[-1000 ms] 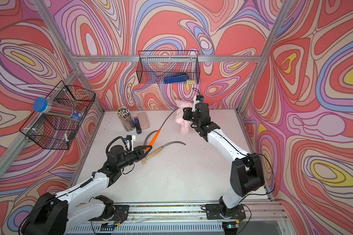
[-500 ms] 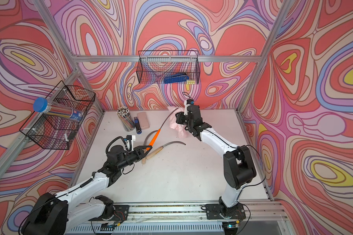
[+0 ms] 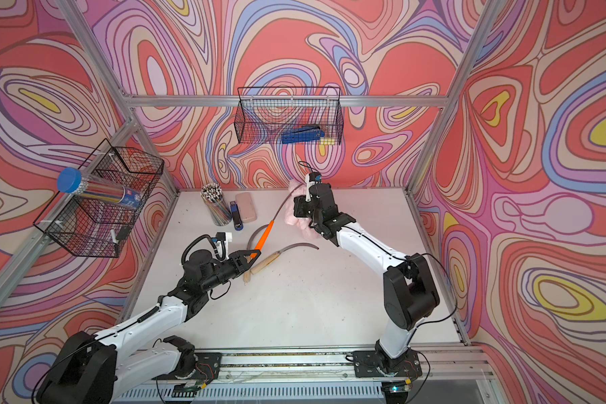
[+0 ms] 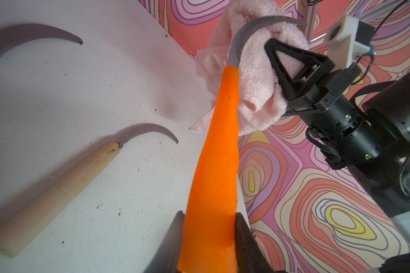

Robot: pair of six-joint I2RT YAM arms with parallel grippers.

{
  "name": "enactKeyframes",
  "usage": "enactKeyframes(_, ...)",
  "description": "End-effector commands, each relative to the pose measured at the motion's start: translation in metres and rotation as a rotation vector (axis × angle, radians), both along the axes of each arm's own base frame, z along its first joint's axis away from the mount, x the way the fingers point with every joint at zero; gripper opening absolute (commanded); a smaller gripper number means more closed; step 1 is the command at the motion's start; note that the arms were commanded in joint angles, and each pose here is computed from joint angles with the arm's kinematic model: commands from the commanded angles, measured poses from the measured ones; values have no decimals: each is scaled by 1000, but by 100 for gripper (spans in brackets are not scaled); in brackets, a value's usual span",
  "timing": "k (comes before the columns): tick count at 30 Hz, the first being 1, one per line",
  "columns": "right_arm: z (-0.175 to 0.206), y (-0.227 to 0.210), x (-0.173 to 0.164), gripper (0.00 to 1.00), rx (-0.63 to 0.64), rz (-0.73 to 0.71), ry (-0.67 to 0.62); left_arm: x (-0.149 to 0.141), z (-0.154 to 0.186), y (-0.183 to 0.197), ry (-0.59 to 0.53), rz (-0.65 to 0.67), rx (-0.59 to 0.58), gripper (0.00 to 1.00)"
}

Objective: Wipe small sickles with rags
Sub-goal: Wipe the small sickle.

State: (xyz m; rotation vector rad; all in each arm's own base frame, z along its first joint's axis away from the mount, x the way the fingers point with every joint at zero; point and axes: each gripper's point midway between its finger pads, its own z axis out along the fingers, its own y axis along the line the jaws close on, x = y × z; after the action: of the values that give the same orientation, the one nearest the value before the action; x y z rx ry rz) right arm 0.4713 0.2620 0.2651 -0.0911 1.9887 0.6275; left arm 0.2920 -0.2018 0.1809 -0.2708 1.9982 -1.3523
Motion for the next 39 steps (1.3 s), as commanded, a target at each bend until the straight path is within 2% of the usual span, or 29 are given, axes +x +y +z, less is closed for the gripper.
enactKeyframes(1, 46, -9, 4, 0, 9, -31, -96, -2, 5, 0, -24, -8, -14, 0)
enactKeyframes(7, 51, -13, 4, 0, 1, -46, -107, -3, 6, 1, -24, -6, -14, 0)
enactKeyframes(11, 38, -4, 1, 0, 13, -10, -84, -3, 6, 0, -26, -6, -14, 0)
enactKeyframes(19, -6, 58, -35, 0, -25, 114, -55, -2, 6, 0, -26, -7, -12, 0)
enactKeyframes(26, -15, 87, -67, 0, 1, 198, -61, -1, 6, 0, -27, -4, -13, 0)
enactKeyframes(32, -18, 78, -65, 0, -15, 150, -61, -2, 6, 0, -27, -8, -14, 0)
enactKeyframes(39, 0, 41, -37, 0, 8, 72, -65, -4, 7, 1, -30, -7, -18, 0)
